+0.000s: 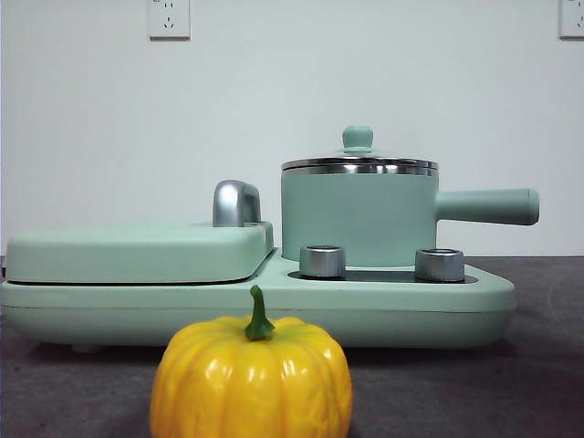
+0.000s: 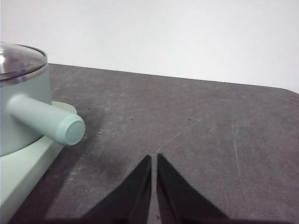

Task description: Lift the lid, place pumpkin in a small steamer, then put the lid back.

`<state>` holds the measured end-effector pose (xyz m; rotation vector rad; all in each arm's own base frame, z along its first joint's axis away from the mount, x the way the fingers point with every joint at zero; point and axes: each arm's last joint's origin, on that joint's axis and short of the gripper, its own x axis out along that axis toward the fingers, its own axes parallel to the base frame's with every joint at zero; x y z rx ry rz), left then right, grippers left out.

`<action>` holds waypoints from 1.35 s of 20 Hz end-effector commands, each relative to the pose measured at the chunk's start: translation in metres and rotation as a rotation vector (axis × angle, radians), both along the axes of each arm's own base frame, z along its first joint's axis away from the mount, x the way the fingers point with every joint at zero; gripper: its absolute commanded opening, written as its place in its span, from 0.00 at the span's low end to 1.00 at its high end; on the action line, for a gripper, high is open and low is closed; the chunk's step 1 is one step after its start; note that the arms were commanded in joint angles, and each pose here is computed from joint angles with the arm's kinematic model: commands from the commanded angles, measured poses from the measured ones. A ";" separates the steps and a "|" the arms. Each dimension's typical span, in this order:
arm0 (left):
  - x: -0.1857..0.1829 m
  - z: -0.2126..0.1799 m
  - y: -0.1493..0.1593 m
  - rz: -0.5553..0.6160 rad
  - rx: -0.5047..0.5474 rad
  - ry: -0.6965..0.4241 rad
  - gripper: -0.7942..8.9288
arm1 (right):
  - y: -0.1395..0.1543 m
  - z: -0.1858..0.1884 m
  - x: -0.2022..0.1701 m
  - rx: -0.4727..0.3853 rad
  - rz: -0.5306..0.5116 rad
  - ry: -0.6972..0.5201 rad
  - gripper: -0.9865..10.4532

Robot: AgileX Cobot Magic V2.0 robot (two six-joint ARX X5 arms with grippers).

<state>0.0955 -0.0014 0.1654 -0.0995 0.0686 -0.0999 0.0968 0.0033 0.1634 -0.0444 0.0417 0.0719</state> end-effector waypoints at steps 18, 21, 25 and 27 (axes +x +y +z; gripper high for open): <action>0.001 -0.004 0.000 0.034 -0.534 0.049 0.09 | -0.001 0.002 0.000 0.423 -0.040 -0.001 0.10; 0.001 -0.002 0.000 0.036 -0.695 0.045 0.09 | -0.001 0.005 0.000 0.531 -0.024 -0.020 0.10; 0.001 0.013 0.000 -0.017 -0.709 -0.099 0.09 | 0.000 0.019 -0.002 0.559 0.033 -0.121 0.10; -0.001 0.024 0.000 -0.058 -0.705 -0.208 0.09 | 0.000 0.031 -0.004 0.559 0.051 -0.161 0.10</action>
